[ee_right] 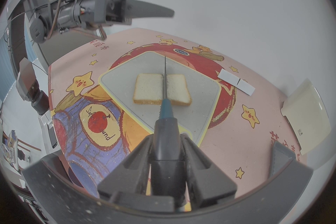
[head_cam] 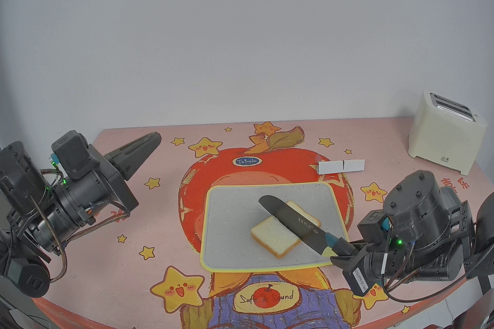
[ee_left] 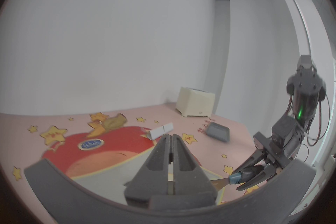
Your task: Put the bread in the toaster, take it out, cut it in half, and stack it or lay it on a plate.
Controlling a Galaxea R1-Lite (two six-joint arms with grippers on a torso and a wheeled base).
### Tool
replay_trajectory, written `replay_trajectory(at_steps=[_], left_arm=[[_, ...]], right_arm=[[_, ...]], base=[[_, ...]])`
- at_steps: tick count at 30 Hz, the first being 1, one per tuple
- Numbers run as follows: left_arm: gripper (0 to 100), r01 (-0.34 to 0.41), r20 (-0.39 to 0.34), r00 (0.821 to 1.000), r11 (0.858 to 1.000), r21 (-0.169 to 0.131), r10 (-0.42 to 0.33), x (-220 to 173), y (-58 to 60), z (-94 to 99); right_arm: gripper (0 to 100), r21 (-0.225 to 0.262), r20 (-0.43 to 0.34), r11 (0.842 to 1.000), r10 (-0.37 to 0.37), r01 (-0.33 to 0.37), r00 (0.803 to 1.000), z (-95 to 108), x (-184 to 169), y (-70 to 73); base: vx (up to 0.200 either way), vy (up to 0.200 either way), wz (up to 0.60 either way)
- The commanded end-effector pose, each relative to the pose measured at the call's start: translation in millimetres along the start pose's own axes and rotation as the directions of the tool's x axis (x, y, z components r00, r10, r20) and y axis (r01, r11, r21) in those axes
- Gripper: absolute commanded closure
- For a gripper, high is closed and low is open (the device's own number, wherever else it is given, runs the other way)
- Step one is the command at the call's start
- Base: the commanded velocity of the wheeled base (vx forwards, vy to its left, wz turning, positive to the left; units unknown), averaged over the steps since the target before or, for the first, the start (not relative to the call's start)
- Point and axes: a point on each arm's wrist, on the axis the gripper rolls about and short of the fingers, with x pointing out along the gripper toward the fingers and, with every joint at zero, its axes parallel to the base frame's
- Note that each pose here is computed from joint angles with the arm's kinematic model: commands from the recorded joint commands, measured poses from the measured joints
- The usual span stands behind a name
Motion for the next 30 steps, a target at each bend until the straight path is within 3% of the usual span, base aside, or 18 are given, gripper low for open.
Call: replay_trajectory(at_steps=[1,11,30], left_arm=[[100,0.0,0.026,1.0,1.0,0.01,-0.001,-3.2,-1.3,6.3],[100,0.001,0.023,1.0,1.0,0.008,-0.002,-1.2,-0.9,5.2],[100,-0.001,0.01,1.0,1.0,0.005,0.001,-2.5,-0.8,2.3]], right_arm=[[100,0.003,0.004,1.0,-0.001,0.001,1.0,0.2,-1.0,-0.6],[100,0.035,0.081,0.999,-0.001,-0.002,0.997,9.2,-3.9,-3.2],[100,0.056,0.14,0.998,0.001,-0.009,0.99,12.6,-18.6,-8.0]], base=[[0.0,0.0,0.0],[0.0,0.0,0.0],[0.0,0.0,0.0]])
